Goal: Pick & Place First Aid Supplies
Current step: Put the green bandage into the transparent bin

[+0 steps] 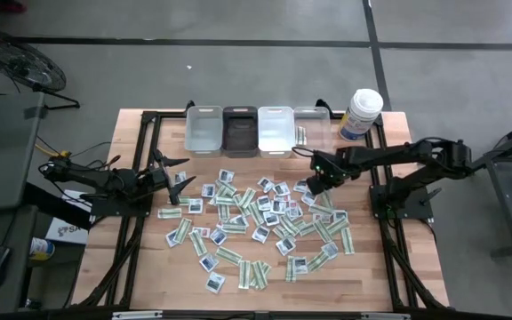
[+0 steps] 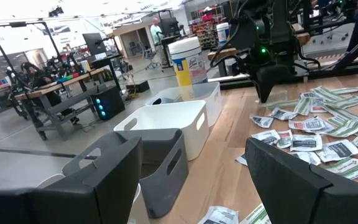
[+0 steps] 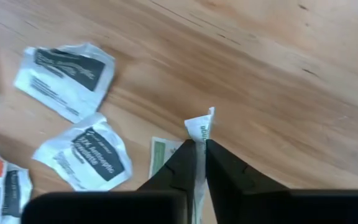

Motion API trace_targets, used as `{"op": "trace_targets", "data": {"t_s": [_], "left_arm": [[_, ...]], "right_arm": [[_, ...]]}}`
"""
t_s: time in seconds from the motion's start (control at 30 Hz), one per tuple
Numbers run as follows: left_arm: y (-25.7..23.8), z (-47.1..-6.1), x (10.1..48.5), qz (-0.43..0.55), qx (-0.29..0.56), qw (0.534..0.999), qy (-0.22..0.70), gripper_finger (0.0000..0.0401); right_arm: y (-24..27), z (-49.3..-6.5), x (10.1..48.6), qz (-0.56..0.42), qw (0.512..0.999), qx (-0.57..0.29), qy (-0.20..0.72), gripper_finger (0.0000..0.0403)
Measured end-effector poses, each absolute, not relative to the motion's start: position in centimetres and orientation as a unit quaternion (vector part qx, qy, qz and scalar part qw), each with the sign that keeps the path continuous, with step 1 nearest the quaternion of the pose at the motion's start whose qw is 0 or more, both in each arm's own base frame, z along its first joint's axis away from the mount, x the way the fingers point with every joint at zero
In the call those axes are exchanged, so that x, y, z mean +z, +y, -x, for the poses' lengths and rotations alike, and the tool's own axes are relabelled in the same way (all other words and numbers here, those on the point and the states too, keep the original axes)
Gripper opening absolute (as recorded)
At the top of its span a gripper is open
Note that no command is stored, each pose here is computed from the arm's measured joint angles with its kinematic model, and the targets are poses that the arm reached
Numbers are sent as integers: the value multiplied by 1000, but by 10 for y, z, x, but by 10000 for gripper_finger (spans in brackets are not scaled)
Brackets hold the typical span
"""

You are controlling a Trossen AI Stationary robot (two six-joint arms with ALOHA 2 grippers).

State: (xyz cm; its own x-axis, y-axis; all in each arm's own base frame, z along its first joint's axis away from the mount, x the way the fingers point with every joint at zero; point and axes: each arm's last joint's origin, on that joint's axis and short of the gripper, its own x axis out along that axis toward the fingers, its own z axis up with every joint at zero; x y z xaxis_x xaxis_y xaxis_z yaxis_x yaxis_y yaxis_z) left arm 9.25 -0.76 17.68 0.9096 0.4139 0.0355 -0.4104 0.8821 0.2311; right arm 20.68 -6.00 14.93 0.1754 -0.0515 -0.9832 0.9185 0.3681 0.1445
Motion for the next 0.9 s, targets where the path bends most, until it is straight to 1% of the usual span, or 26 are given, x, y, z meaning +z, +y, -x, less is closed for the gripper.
{"op": "trace_targets", "data": {"t_s": [0.13, 0.3, 0.37, 0.57, 0.67, 0.77, 0.83, 0.9], "left_arm": [[-8, -92, 177, -118, 213, 970, 8, 280], [-8, -92, 177, -117, 212, 970, 7, 280], [-8, -92, 177, -117, 213, 970, 7, 280], [-8, -92, 177, -118, 213, 970, 8, 280], [-8, -92, 177, -118, 212, 970, 8, 280], [-8, -92, 177, -118, 212, 970, 8, 280], [-8, -92, 177, -117, 212, 970, 7, 280], [-8, -92, 177, -118, 212, 970, 8, 280]], "right_arm": [[-63, -209, 153, -420, 646, -375, 515, 3], [-70, -212, 161, -428, 653, -362, 510, 3], [-74, -214, 169, -428, 663, -354, 501, 2], [-89, -220, 210, -412, 703, -352, 462, 1], [-102, -224, 237, -382, 725, -363, 443, 1], [-118, -227, 262, -330, 749, -388, 425, 1], [-130, -229, 274, -304, 755, -408, 413, 1], [-143, -231, 280, -293, 750, -428, 410, 1]]}}
